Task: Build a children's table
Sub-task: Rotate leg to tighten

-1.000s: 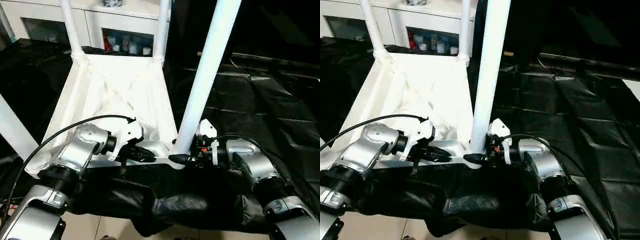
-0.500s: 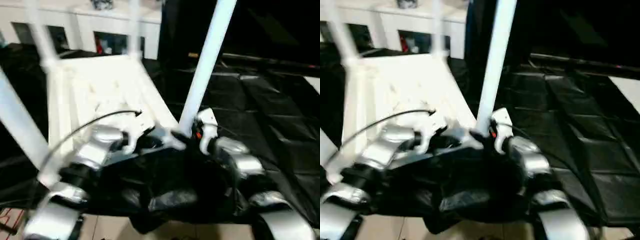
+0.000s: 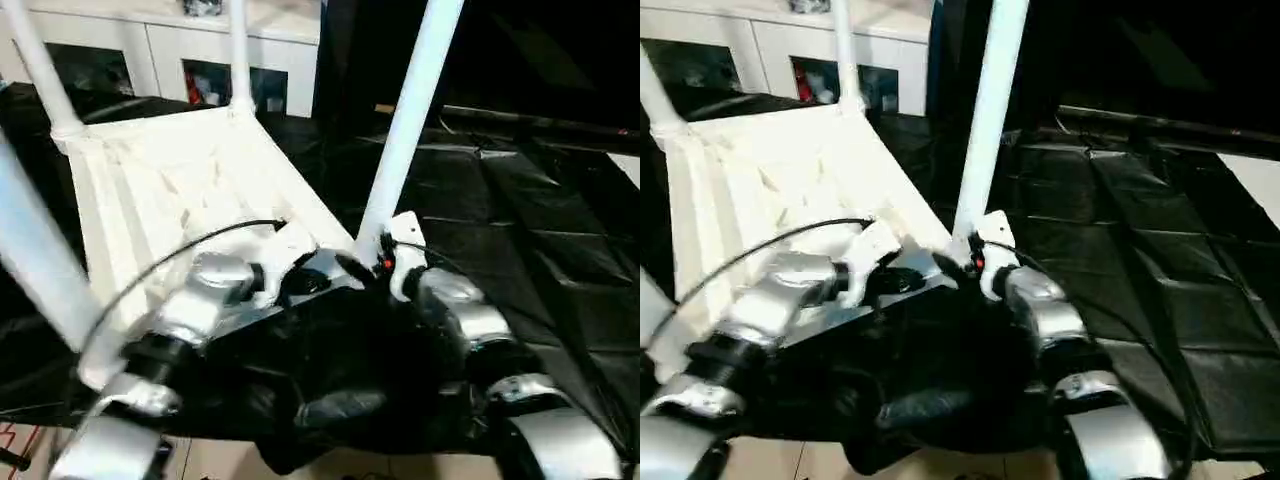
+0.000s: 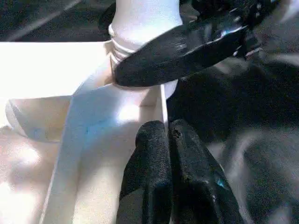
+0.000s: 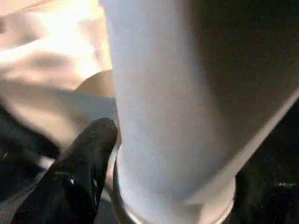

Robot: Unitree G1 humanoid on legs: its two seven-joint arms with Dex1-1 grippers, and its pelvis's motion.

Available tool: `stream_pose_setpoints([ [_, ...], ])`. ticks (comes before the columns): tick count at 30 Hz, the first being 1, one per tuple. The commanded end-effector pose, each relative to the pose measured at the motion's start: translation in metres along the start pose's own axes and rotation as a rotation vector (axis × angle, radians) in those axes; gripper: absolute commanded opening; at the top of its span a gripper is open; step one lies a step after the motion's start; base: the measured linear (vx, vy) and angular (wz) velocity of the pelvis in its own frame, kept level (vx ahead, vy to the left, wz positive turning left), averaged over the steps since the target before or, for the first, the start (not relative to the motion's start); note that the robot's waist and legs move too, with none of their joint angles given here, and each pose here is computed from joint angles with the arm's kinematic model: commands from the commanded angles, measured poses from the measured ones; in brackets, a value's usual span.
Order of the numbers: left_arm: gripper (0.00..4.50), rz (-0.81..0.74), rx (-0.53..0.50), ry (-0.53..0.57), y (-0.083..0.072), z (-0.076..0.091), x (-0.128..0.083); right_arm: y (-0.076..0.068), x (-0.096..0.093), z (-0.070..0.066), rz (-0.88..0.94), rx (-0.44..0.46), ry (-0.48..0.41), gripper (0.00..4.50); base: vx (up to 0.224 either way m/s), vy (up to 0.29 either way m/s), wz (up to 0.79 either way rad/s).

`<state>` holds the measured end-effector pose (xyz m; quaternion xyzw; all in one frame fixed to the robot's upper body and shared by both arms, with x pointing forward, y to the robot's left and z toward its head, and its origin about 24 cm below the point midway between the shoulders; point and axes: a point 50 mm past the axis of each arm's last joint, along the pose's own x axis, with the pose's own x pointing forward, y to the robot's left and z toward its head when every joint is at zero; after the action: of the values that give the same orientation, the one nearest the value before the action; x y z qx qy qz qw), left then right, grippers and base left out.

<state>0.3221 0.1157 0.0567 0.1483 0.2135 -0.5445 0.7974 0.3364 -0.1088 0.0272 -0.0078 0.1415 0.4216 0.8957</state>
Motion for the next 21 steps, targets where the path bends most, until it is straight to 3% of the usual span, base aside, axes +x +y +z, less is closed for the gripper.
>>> stream_pose_setpoints([
  [1,0.0,-0.209,0.049,-0.001,-0.022,0.004,0.015,0.018,0.004,0.004,0.224,-0.025,0.008,3.51,0.0,0.0,0.0],
  [9,0.0,-0.355,0.061,0.066,-0.018,-0.007,-0.005,0.024,-0.023,0.0,0.54,-0.007,0.099,3.51,0.0,0.0,0.0],
  [10,0.0,-0.357,0.062,0.07,-0.017,-0.007,-0.006,0.025,-0.024,-0.001,0.558,-0.01,0.112,3.25,0.0,0.0,0.0],
  [15,0.0,-0.331,0.078,0.081,-0.011,-0.006,-0.007,0.027,-0.023,-0.003,0.568,-0.01,0.126,2.81,0.0,0.0,0.0],
  [21,0.0,-0.31,0.076,0.076,-0.009,-0.005,-0.006,0.03,-0.024,0.0,0.582,0.018,0.116,2.68,0.0,0.0,0.0],
])
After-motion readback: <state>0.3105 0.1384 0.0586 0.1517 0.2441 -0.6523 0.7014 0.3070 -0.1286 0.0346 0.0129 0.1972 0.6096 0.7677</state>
